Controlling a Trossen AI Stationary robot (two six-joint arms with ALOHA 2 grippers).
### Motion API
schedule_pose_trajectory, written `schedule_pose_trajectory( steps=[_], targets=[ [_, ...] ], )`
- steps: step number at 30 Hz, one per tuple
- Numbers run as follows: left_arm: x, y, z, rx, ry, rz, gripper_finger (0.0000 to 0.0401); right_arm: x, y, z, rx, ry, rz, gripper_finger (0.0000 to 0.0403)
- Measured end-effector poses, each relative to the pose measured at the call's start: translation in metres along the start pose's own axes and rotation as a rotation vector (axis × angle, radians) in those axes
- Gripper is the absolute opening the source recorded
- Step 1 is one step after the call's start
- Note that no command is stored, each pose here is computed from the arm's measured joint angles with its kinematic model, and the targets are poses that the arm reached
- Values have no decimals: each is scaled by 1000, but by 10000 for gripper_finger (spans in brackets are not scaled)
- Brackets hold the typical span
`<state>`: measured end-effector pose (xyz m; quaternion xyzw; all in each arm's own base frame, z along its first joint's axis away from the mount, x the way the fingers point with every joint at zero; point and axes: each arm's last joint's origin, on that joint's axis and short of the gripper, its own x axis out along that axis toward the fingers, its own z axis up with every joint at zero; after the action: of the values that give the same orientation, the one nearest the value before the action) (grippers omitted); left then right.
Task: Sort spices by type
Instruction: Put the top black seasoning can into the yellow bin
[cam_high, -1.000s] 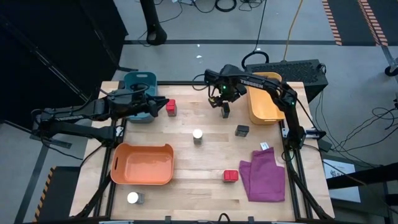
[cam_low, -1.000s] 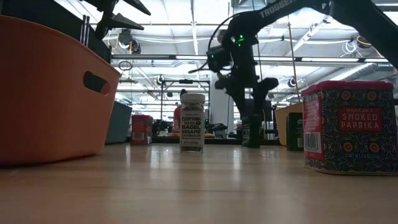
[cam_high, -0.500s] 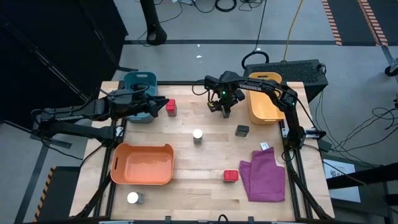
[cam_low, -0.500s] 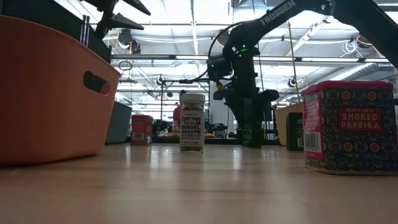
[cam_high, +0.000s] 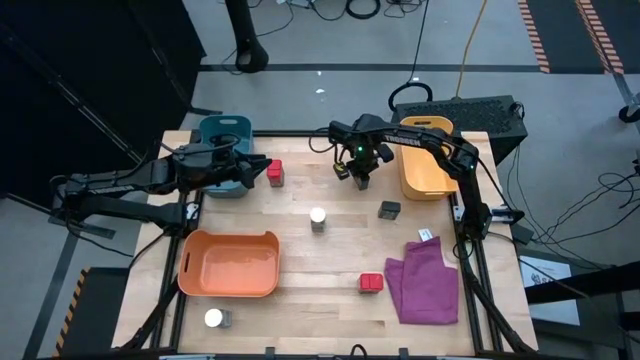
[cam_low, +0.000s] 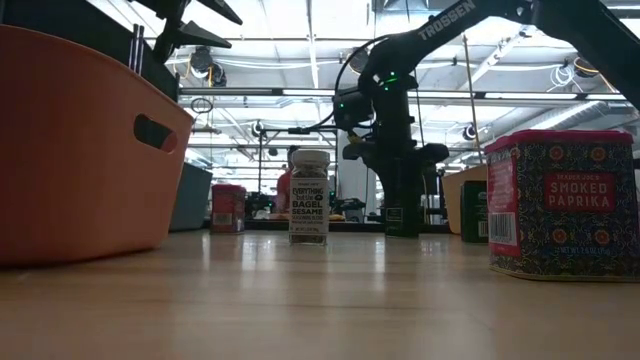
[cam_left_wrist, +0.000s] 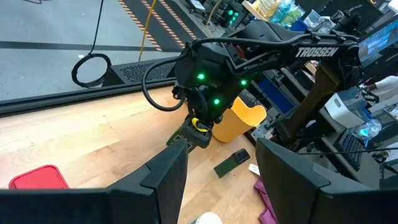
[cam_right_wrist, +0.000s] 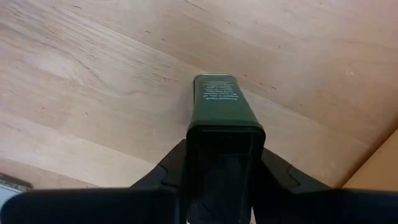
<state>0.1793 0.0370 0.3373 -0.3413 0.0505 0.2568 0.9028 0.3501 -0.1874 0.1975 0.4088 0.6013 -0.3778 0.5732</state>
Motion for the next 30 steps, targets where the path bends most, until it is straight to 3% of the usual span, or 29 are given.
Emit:
schedule_pose_trajectory(
  steps=[6, 15, 24, 30],
  targets=[
    [0, 0, 0, 0, 0, 0, 196, -9, -3, -4, -16, -1, -4, 94],
    [0, -1, 2, -7, -16, -14, 196, -70, -19, -28, -46, -91, 79, 94],
    [0, -3, 3, -16, -33, -29, 196, -136, -63, -49, 14, -128, 103, 94],
    [0, -3, 3, -22, -32, -31, 196, -161, -107, -52, 76, -138, 97, 94]
  ],
)
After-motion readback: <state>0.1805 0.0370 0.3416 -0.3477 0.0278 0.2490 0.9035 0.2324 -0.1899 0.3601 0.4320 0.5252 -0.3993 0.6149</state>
